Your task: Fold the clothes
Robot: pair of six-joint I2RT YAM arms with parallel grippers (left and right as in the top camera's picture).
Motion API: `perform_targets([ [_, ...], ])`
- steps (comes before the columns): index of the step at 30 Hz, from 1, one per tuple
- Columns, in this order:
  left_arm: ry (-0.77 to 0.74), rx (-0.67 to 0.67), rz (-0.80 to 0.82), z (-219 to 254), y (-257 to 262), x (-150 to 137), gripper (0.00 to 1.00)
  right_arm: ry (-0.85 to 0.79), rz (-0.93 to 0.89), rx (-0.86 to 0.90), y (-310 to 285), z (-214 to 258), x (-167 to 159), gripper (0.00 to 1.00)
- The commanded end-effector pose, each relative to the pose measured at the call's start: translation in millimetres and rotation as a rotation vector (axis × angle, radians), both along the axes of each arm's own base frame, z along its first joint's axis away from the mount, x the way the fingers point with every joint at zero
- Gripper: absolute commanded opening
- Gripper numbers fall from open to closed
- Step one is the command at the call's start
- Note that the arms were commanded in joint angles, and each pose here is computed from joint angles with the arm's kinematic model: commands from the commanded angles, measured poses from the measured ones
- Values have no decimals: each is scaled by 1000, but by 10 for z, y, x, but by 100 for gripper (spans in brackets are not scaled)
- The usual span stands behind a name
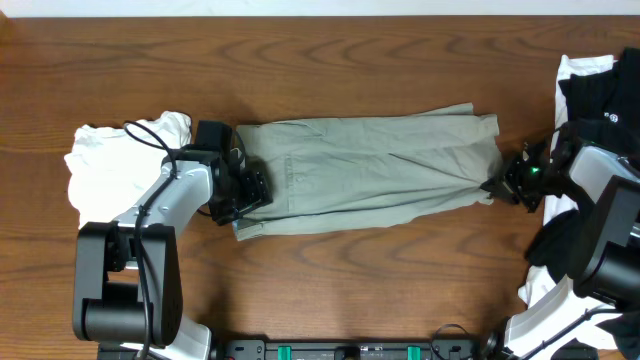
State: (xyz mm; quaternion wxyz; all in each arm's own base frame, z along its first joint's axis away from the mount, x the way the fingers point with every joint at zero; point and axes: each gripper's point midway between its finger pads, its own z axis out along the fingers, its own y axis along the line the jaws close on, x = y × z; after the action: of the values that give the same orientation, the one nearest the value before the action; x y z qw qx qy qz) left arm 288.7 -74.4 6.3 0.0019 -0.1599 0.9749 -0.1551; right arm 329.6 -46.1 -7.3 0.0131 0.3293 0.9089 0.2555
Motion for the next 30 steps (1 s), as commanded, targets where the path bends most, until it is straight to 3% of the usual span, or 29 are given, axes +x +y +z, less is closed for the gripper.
perform_targets([
  [1, 101, 89, -50, -272, 189, -298, 73, 201, -27, -248, -578, -423, -465, 16],
  [3, 95, 93, -72, -273, 196, -298, 73, 200, -39, -247, -617, -423, -475, 29],
  [4, 94, 101, -80, -276, 209, -300, 73, 197, -47, -248, -645, -423, -473, 46],
  [6, 95, 141, -79, -288, 276, -302, 73, 177, -69, -251, -713, -425, -442, 93],
  [7, 95, 156, -79, -293, 302, -301, 73, 161, -82, -248, -746, -422, -416, 99],
  [14, 94, 172, -79, -297, 329, -299, 72, -111, 25, -105, -595, -268, -36, 98],
  [30, 92, 171, -71, -297, 327, -290, 72, -171, 244, -131, -24, -350, 209, 99],
])
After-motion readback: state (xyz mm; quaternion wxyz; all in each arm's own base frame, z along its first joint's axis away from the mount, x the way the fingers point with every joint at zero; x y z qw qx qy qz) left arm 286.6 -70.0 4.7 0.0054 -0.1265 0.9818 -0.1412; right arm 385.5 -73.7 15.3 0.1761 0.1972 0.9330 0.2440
